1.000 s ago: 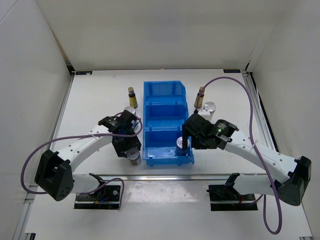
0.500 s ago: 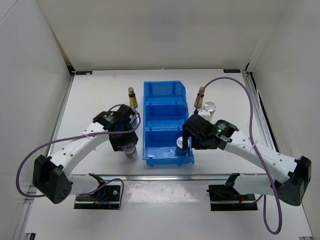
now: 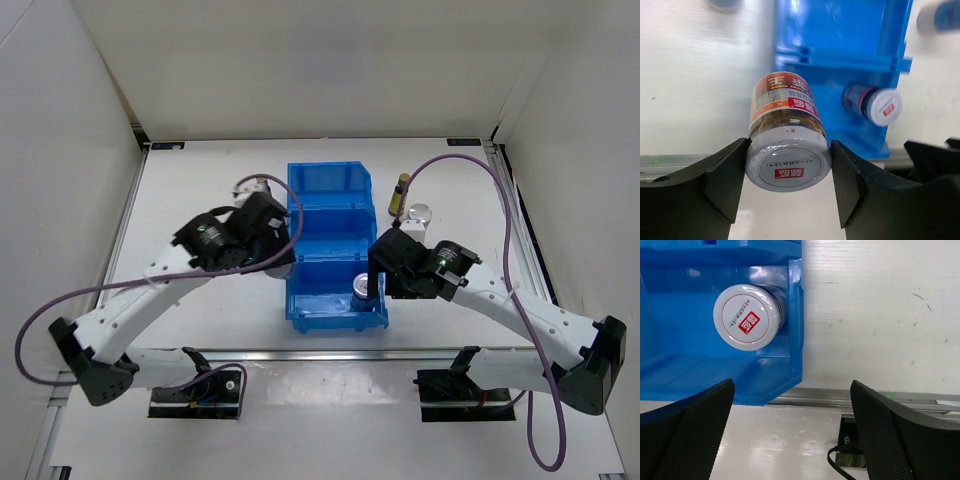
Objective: Organize the condiment bottles
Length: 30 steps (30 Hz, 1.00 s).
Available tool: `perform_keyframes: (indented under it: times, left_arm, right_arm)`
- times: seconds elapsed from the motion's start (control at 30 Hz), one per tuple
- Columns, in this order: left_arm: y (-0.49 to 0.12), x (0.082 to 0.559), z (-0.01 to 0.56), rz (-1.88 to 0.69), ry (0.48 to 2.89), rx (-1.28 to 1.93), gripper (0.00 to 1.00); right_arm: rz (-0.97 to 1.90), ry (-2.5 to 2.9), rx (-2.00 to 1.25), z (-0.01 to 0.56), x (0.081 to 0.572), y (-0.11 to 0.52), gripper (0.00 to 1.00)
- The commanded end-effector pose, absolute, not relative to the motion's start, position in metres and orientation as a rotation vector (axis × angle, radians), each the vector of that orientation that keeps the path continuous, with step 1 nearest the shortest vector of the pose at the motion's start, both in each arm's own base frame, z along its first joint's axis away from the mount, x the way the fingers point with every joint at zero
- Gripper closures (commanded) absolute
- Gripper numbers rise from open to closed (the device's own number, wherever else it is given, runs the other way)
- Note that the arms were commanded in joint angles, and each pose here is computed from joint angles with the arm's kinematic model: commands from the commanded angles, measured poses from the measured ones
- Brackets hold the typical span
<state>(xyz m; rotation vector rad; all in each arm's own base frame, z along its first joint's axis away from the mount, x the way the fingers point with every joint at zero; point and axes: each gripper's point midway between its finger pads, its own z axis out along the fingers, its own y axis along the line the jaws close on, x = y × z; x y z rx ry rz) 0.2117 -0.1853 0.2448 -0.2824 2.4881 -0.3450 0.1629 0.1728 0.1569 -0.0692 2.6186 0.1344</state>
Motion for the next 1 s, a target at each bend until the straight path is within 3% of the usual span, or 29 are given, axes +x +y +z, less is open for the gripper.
perform_keyframes:
  times: [0.0,0.4,0.57,0.83,0.97]
  left_arm:
    - [-0.236,0.215,0.244,-0.438,2.466,-0.126,0.89]
    - [-0.294,0.213,0.191,-0.389,2.551,0.012,0.89]
    - [-0.294,0.212,0.165,-0.315,2.603,0.016,0.79]
    - [-0.293,0.217,0.124,-0.242,2.658,-0.005,0.79]
    - [-0.292,0.218,0.112,-0.229,2.706,-0.017,0.73]
  right_arm:
    - [0.104,2.606,-0.017,0.156,0.166,0.168,0.01]
    - [0.1,2.606,-0.005,0.155,0.164,0.16,0.01]
    - [0.083,2.605,-0.004,0.155,0.16,0.153,0.01]
    - [0.06,2.569,0.057,0.165,0.162,0.133,0.01]
    - [0.061,2.562,0.085,0.167,0.159,0.124,0.01]
